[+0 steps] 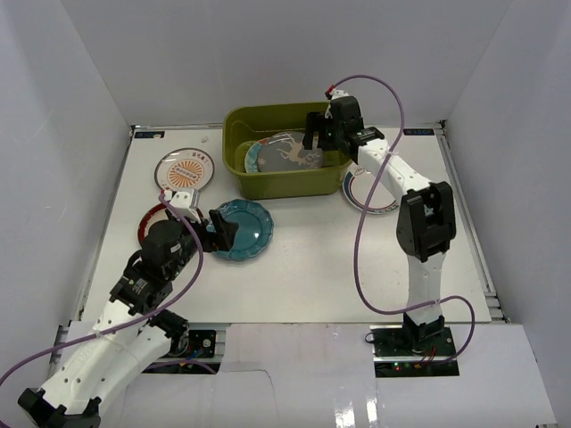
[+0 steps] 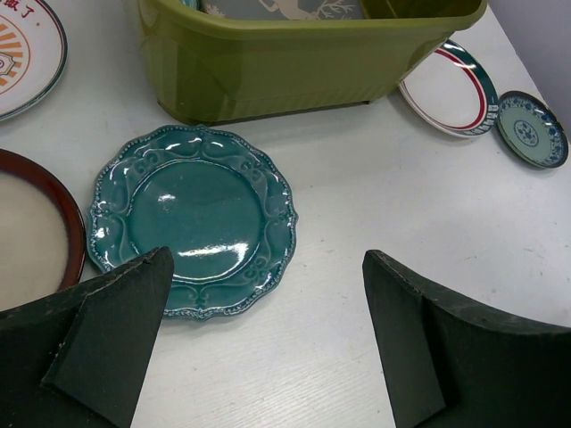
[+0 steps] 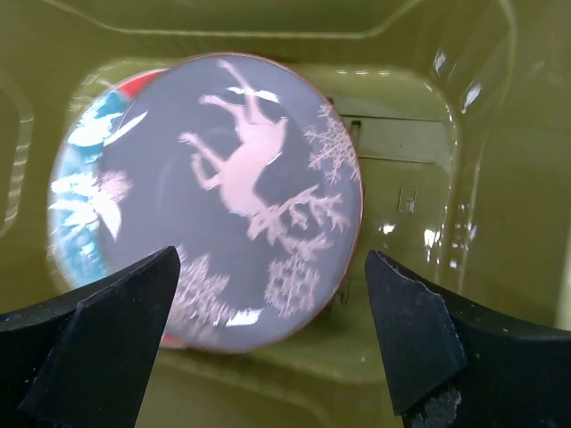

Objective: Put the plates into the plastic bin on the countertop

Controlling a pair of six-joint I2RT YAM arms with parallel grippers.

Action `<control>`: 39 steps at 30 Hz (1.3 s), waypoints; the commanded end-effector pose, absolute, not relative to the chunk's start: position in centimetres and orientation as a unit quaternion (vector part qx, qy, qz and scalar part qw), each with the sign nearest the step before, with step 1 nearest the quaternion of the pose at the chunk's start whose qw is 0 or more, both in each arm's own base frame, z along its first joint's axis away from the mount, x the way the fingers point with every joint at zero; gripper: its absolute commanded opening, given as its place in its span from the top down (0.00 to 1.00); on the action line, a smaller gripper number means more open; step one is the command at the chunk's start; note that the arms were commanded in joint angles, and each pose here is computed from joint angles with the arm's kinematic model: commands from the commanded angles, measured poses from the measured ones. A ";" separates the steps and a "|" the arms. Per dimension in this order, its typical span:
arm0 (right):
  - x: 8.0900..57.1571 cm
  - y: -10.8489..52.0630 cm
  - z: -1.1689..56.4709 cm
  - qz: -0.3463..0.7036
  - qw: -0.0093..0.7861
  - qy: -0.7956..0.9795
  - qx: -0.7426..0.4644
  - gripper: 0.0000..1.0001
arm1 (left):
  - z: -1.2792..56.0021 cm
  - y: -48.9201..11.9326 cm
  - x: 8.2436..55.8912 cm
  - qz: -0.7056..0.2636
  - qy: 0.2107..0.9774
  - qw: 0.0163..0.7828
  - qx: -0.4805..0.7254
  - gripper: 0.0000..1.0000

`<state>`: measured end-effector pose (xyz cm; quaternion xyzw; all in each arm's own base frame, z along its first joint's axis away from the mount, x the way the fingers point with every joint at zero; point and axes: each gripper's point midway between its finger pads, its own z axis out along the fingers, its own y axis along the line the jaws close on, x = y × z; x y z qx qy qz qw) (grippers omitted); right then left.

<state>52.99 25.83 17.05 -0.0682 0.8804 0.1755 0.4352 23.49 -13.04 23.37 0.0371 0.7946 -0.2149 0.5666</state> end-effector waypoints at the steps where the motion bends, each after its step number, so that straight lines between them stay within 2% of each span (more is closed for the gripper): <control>1: 50.7 26.3 26.2 0.190 0.521 0.825 -0.104 0.10 | 23.4 -12.6 23.9 -0.203 0.794 0.572 0.031 0.02; 3: 49.1 27.2 28.5 0.230 0.539 0.804 -0.101 0.08 | 23.3 -12.4 24.0 -0.200 0.795 0.572 0.028 0.02; 5: 44.9 27.4 28.9 0.273 0.542 0.788 -0.103 0.04 | 23.2 -12.3 24.1 -0.197 0.797 0.571 0.026 0.02; 6: 44.0 27.9 30.5 0.304 0.569 0.758 -0.096 0.02 | 23.2 -12.3 24.2 -0.195 0.797 0.571 0.025 0.02; 7: 40.9 27.5 28.5 0.332 0.548 0.764 -0.072 0.10 | 23.3 -12.2 24.2 -0.195 0.797 0.572 0.023 0.02; 9: 37.5 28.5 27.5 0.374 0.541 0.751 -0.060 0.24 | 23.2 -12.2 24.3 -0.195 0.797 0.571 0.020 0.02; 10: 35.3 28.5 25.5 0.400 0.528 0.748 -0.039 0.45 | 23.3 -12.1 24.3 -0.196 0.797 0.571 0.017 0.02; 12: 32.5 29.9 23.3 0.419 0.509 0.751 -0.033 0.63 | 23.1 -12.3 24.4 -0.197 0.799 0.568 0.018 0.02; 13: 31.8 30.5 22.6 0.437 0.497 0.750 -0.009 0.67 | 23.1 -12.2 24.4 -0.197 0.800 0.567 0.018 0.02; 14: 31.0 30.1 19.7 0.427 0.484 0.764 0.009 0.68 | 23.1 -12.3 24.4 -0.198 0.800 0.566 0.019 0.02; 16: 29.6 31.6 18.4 0.462 0.465 0.755 0.035 0.63 | 23.0 -12.3 24.4 -0.198 0.801 0.564 0.018 0.02; 17: 29.0 31.7 16.7 0.463 0.449 0.763 0.042 0.57 | 23.0 -12.3 24.5 -0.198 0.801 0.565 0.017 0.02; 18: 28.7 32.5 14.8 0.461 0.428 0.776 0.046 0.42 | 23.0 -12.2 24.5 -0.197 0.801 0.566 0.016 0.02; 20: 28.6 33.9 14.3 0.482 0.412 0.771 0.059 0.32 | 23.0 -12.3 24.4 -0.198 0.801 0.565 0.016 0.02; 21: 28.3 34.9 12.2 0.478 0.390 0.785 0.060 0.29 | 23.0 -12.2 24.5 -0.197 0.801 0.565 0.016 0.02; 23: 28.3 36.5 12.3 0.510 0.369 0.773 0.077 0.29 | 23.0 -12.2 24.5 -0.196 0.801 0.565 0.015 0.02; 26: 28.5 38.2 9.0 0.522 0.326 0.781 0.106 0.30 | 22.8 -12.1 24.5 -0.194 0.802 0.565 0.015 0.02; 34: 31.1 41.1 6.2 0.537 0.289 0.775 0.168 0.43 | 22.9 -12.1 24.6 -0.193 0.802 0.566 0.015 0.02; 37: 31.5 41.0 5.0 0.532 0.283 0.775 0.189 0.57 | 23.0 -12.0 24.5 -0.193 0.800 0.568 0.014 0.02; 39: 31.4 40.4 5.0 0.534 0.289 0.770 0.199 0.72 | 23.2 -11.9 24.5 -0.194 0.798 0.570 0.013 0.02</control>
